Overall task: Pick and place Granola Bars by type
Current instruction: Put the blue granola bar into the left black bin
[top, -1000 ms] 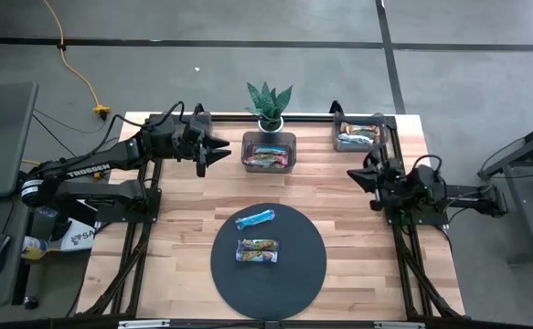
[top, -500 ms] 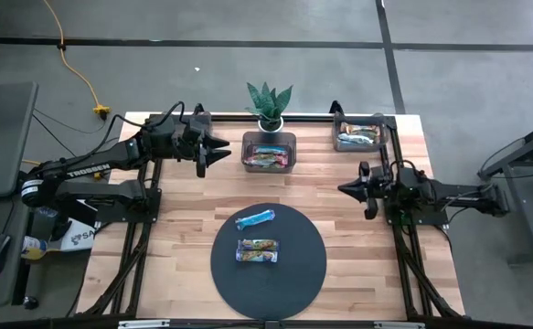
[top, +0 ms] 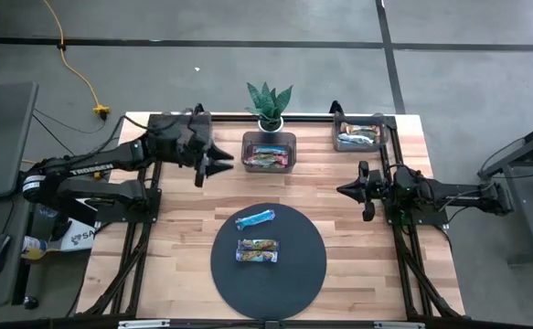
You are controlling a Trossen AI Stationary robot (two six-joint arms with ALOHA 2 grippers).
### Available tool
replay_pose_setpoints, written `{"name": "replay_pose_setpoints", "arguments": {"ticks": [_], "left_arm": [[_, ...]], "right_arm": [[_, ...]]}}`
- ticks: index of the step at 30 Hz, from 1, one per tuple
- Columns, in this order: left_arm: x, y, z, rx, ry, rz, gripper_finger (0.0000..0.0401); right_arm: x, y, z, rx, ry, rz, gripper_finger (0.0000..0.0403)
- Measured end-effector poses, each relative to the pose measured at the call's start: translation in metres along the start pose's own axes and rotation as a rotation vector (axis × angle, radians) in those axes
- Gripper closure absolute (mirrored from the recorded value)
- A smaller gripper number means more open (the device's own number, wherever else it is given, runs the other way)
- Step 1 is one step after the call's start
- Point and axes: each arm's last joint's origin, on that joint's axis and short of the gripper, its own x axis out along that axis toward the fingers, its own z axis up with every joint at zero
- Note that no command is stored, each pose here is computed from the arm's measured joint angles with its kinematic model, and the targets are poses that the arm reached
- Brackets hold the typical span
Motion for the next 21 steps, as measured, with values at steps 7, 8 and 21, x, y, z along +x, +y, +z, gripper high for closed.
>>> {"name": "replay_pose_setpoints", "arguments": {"ticks": [7, 8, 21], "left_arm": [[0.029, -0.014, -0.027, 0.061, 0.183, 0.004, 0.0229], [0.034, -0.015, -0.031, 0.065, 0.206, 0.009, 0.0229], [0.090, -0.033, -0.094, 0.114, 0.490, 0.050, 0.0229]], "right_arm": [[0.000, 0.000, 0.000, 0.000, -0.002, 0.001, 0.0402], [0.000, 0.000, 0.000, 0.000, -0.002, 0.001, 0.0402], [0.000, 0.000, 0.000, 0.000, -0.002, 0.002, 0.0402]]}}
